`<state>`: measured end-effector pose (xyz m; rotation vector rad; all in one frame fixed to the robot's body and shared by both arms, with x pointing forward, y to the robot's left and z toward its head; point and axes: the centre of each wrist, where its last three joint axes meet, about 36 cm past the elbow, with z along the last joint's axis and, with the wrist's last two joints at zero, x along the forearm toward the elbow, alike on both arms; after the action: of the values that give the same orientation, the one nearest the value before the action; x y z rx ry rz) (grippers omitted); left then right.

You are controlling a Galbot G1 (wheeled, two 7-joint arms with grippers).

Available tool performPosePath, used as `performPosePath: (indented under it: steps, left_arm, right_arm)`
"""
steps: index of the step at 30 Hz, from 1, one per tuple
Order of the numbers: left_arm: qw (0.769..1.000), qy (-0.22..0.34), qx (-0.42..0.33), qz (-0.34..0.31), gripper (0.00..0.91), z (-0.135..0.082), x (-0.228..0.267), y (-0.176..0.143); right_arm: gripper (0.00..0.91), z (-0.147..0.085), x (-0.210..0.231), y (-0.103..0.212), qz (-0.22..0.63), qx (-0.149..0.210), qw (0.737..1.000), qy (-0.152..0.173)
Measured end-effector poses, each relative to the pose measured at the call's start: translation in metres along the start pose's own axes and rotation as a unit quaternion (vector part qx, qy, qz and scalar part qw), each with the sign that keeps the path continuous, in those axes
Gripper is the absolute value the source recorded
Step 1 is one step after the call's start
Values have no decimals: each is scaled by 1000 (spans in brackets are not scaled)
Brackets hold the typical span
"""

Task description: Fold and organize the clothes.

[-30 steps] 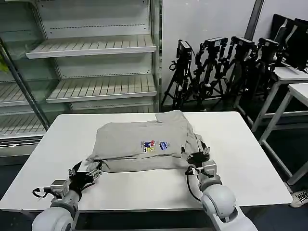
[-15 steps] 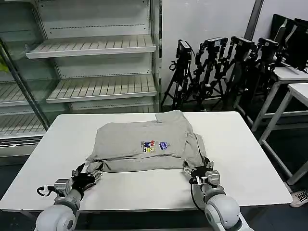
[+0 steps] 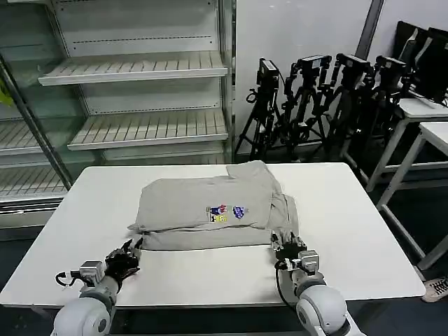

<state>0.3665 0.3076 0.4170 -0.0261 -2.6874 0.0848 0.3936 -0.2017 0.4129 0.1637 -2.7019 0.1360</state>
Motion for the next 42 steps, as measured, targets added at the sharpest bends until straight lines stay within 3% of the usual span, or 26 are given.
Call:
performPosePath:
  steps: [13, 26, 27, 28, 29, 30, 35, 42]
  left_arm:
    - [1000, -7, 19, 11, 30, -5, 33, -12]
    - [1000, -2, 16, 7, 30, 9, 102, -27]
    - [1000, 2, 15, 6, 71, 11, 106, -27]
    - [1000, 6, 15, 5, 272, 13, 110, -27]
    - [1000, 9, 14, 5, 796, 14, 113, -26]
    - [1000, 11, 13, 4, 907, 14, 116, -26]
    - [1000, 23, 10, 0, 907, 16, 129, -27]
    - [1000, 18, 5, -9, 907, 8, 142, -26]
  right_arm:
    - [0, 3, 40, -3, 3, 13, 1000, -14]
    - [0, 8, 112, -4, 9, 25, 999, -20]
    - [141, 8, 116, -4, 9, 25, 999, -19]
    - [464, 8, 119, -3, 9, 25, 1000, -17]
    - [907, 8, 121, -2, 9, 26, 1000, -15]
    - [907, 9, 124, -2, 9, 26, 1000, -13]
    - [907, 8, 133, -1, 13, 27, 999, -11]
    - [907, -2, 143, -3, 17, 25, 999, -40]
